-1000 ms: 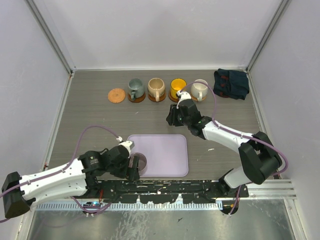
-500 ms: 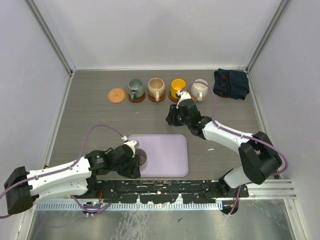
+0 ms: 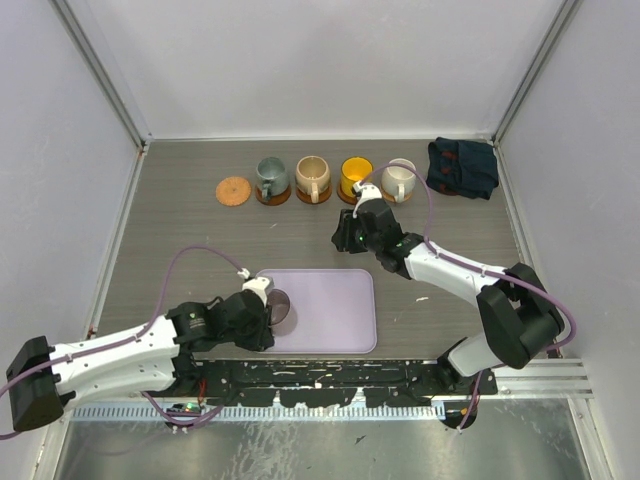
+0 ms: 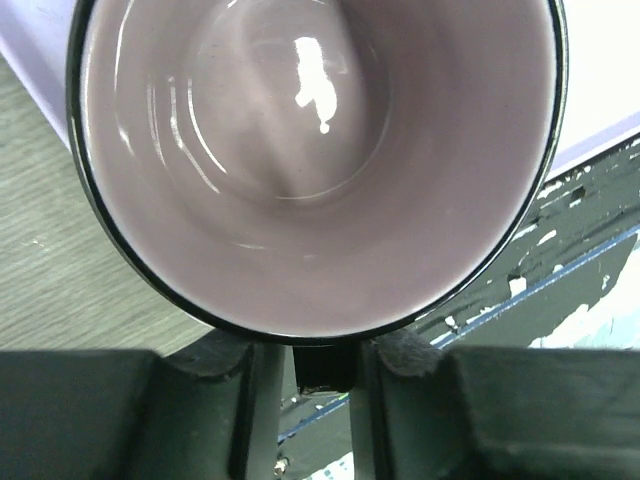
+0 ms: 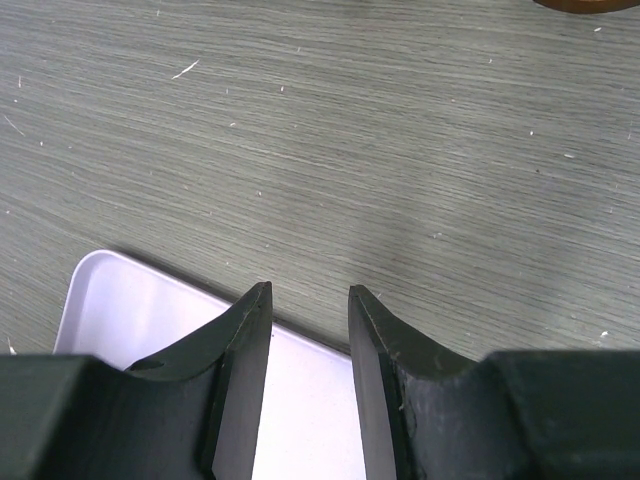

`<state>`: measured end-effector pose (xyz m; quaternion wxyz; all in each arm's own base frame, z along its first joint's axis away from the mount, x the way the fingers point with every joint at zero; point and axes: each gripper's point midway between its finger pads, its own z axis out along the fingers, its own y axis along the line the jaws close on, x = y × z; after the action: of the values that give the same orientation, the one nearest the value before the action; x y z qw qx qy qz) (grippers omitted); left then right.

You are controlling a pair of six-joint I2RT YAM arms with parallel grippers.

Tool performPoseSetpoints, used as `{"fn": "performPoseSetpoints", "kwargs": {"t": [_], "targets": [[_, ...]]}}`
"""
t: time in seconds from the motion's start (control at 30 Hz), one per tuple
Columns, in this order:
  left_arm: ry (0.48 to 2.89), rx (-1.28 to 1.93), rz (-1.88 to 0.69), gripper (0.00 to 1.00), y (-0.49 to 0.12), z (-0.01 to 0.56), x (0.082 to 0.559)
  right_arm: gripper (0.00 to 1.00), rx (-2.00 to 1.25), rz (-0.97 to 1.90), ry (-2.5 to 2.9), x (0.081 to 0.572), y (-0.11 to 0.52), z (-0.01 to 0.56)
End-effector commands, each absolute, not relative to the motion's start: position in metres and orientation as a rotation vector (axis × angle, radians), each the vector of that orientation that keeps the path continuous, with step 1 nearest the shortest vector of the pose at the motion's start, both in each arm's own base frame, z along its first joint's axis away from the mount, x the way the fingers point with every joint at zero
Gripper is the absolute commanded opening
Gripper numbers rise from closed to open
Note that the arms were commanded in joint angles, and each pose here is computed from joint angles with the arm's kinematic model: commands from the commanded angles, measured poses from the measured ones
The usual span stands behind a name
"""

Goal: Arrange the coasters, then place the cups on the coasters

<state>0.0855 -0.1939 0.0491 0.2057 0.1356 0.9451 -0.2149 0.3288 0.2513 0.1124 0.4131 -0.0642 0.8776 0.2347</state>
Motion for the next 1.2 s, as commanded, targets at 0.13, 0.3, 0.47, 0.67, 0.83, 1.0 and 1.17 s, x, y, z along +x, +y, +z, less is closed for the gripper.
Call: {"fn": "performPoseSetpoints", "kwargs": {"t": [0.13,0.3,0.47,0.67,0.83,1.0,1.17], "targets": [[2.568,0.275,-0.543,0.18,-0.186,0.052,0.100,0.43,-0.151,0.643,2.131,0.332,0.258,0.135],[2.574,0.276,-0.535,0.31,-0.186,0.052,0.101,0.42,-0.155,0.647,2.135,0.332,0.259,0.133],[2.561,0.292,-0.530,0.36,-0.189,0.057,0.104,0.42,-0.157,0.652,2.130,0.333,0.260,0.135],[2.537,0.310,-0.520,0.39,-0.191,0.061,0.109,0.42,-0.163,0.659,2.130,0.334,0.262,0.134],[2.508,0.328,-0.519,0.40,-0.191,0.064,0.111,0.42,-0.163,0.658,2.133,0.334,0.262,0.133],[2.481,0.335,-0.509,0.41,-0.189,0.065,0.113,0.42,-0.165,0.660,2.137,0.334,0.263,0.131],[2.441,0.327,-0.520,0.41,-0.189,0.066,0.116,0.42,-0.167,0.659,2.143,0.334,0.263,0.129]]}}
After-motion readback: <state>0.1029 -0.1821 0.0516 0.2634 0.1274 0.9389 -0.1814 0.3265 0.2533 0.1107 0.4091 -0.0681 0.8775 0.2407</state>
